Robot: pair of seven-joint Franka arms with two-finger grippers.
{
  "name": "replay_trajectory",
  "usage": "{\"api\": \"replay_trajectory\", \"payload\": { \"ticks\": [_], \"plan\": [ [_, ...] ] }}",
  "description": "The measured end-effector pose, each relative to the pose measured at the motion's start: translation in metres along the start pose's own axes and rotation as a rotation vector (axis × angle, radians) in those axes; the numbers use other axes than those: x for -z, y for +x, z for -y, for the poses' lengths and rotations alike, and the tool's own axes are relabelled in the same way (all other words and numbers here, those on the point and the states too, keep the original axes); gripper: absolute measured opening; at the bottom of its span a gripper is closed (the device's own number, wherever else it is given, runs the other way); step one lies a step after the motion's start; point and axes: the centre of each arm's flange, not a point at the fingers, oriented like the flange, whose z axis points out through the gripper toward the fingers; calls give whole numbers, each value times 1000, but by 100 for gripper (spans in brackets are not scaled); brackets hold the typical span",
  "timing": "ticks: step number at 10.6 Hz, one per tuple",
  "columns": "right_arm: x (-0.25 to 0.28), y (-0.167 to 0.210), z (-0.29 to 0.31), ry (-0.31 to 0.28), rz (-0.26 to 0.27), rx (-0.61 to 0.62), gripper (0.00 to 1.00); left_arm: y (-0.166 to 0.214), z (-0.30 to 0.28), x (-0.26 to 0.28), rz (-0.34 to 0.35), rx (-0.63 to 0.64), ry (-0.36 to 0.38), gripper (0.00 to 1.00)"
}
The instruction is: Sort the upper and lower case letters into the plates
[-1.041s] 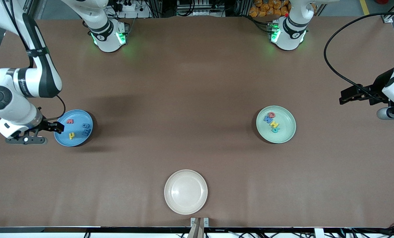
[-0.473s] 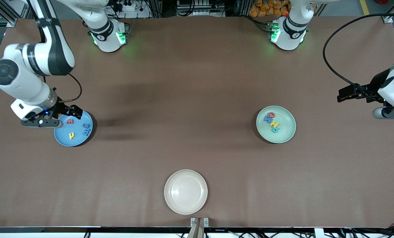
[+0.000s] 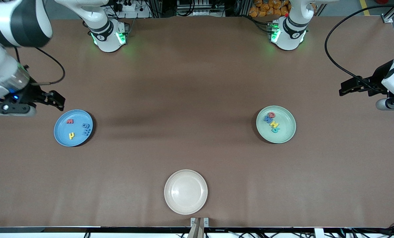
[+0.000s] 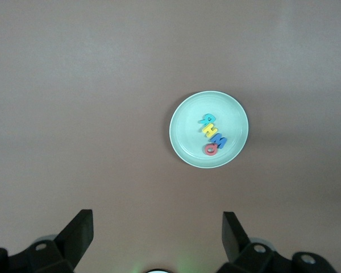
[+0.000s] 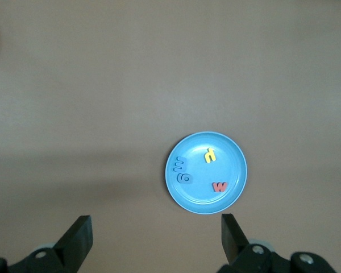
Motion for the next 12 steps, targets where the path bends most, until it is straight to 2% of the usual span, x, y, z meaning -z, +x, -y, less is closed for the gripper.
{"api": "replay_trajectory", "payload": {
  "ticks": [2, 4, 7, 10, 12],
  "plan": [
    [61, 0, -1, 37, -36, -11, 100, 10, 3, 7, -94, 7, -5, 100],
    [83, 0, -2, 49, -64, -8, 100, 18, 3, 13, -167, 7, -8, 100],
    [100, -3, -4, 50, -59, -8, 100, 20, 1, 14, -184, 3, -8, 100],
    [94, 0, -4, 50, -44, -10, 100, 20, 0, 14, -187, 1, -9, 100],
    [87, -1, -4, 58, -10, -10, 100, 20, 1, 14, -188, 3, -9, 100]
  ]
}}
